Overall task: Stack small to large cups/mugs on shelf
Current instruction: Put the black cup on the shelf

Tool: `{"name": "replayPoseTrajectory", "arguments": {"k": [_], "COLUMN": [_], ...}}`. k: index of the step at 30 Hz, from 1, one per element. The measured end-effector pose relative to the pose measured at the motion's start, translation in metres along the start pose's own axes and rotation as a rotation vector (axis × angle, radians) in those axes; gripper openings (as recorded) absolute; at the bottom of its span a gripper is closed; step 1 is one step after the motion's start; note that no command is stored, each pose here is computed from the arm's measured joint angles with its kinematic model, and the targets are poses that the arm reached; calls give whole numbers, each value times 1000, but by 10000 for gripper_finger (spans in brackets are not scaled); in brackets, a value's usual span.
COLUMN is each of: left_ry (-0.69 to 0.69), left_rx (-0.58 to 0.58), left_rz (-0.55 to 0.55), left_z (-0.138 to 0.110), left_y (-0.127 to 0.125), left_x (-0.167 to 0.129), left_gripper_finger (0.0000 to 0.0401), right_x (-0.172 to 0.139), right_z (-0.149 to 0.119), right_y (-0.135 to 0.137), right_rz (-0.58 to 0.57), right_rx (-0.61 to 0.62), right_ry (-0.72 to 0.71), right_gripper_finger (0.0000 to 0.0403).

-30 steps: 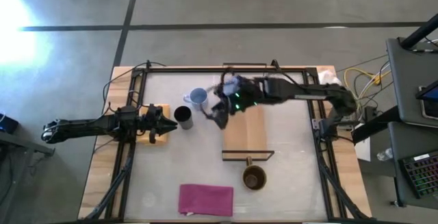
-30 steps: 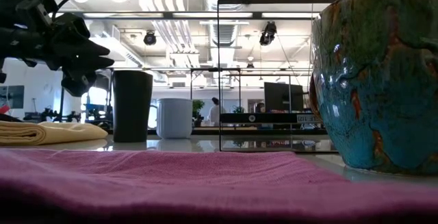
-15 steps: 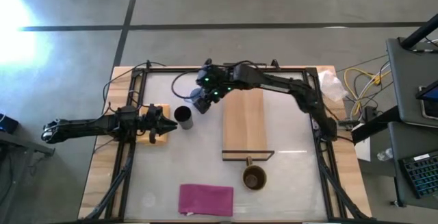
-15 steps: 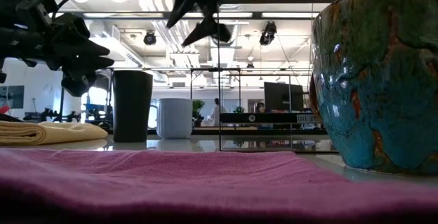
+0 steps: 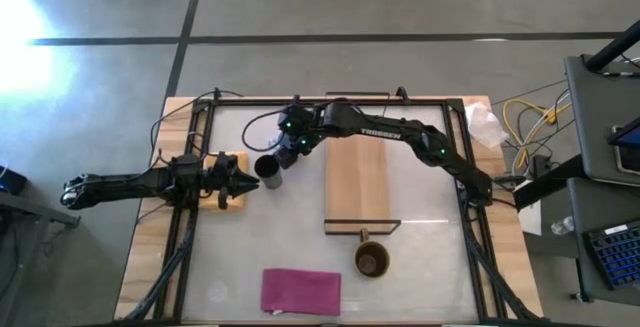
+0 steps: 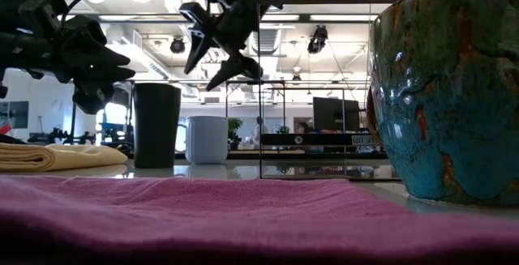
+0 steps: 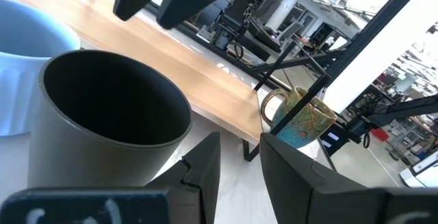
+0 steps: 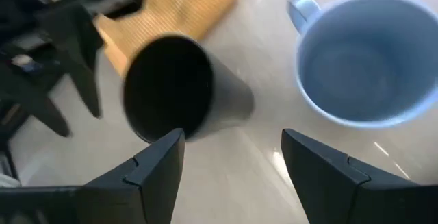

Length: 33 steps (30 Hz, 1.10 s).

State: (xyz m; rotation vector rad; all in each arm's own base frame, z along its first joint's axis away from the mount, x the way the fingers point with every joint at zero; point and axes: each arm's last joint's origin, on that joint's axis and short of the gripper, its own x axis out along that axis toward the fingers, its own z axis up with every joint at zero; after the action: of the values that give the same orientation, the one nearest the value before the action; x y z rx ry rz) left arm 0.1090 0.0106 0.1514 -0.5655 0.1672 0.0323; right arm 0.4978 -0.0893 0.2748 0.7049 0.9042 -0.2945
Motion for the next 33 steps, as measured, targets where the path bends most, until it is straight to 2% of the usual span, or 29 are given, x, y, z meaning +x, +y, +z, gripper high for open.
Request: {"name": "replayPoseTrajectory", "arguments": {"k": [7, 18, 24, 33], "left_ry": [1, 1, 1, 1], "left_rx": [0, -1, 0, 0], "left_rz": [1, 1, 1, 1], "left_z": [0, 0, 0, 0], "left_y": [0, 0, 0, 0], "left_x": [0, 0, 0, 0], "left_gripper_finger": [89, 89, 89, 89], "right_x": [2, 24, 24, 42], "right_z": [2, -4, 3, -5], "right_y": [4, 5, 8, 6], "right_rz": [21, 20, 55, 36], "right_rx": [-12, -22, -31, -31], "right_ry": [-35, -21, -83, -39], "right_gripper_finger": [238, 238, 238, 238]}}
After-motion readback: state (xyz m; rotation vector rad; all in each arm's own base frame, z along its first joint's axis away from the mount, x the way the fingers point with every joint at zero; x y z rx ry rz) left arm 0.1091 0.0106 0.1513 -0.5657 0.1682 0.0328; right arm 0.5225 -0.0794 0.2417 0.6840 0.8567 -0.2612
